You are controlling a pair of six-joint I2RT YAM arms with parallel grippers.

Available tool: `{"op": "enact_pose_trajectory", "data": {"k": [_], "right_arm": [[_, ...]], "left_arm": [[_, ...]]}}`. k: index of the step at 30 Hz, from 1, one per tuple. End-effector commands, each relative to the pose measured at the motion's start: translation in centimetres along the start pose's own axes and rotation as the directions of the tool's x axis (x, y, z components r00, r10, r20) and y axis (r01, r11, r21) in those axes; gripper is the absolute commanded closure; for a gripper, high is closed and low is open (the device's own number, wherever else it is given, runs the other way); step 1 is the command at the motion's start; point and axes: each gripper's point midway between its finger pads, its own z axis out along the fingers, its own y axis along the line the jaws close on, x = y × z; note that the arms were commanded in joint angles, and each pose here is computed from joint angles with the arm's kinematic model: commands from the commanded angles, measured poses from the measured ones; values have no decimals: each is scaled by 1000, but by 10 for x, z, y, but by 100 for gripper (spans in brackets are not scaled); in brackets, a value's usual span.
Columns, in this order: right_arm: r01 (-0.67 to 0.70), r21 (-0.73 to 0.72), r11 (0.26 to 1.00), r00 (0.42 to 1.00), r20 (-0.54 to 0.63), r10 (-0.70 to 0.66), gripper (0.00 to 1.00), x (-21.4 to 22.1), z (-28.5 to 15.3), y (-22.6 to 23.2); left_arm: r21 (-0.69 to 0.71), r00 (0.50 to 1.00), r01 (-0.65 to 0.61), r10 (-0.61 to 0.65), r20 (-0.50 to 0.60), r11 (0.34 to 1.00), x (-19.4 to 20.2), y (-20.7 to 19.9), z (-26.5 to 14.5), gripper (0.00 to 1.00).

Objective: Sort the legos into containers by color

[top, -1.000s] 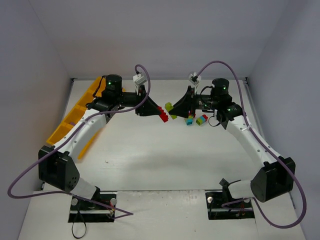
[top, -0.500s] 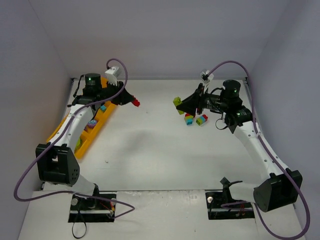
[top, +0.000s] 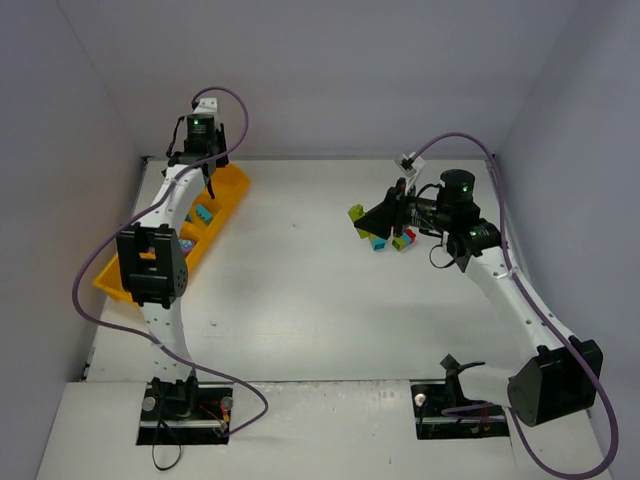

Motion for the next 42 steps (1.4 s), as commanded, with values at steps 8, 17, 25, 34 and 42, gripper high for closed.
{"op": "enact_pose_trajectory", "data": {"k": [8,17,25,34,42], "right_arm": [[74,26,997,995,66,-75,100,-19,-12,10],[78,18,997,996,48,-79,100,-18,-5,5],[142,54,988,989,20,-143,100,-16,13,-4],[286,16,958,958,-20,-286,100,-12,46,12],[313,-6,950,950,-21,-313,100,-17,59,17]], "left_arm": [[-193,1000,19,-14,27,981,-28,42,24,70],[-94,992,107,-113,-63,990,-26,26,-19,18],[306,955,284,-242,-170,908,-45,-71,-149,15],[659,902,410,-173,-395,631,-9,-195,-262,15],[729,900,419,-140,-413,542,-1,-223,-291,24]]}}
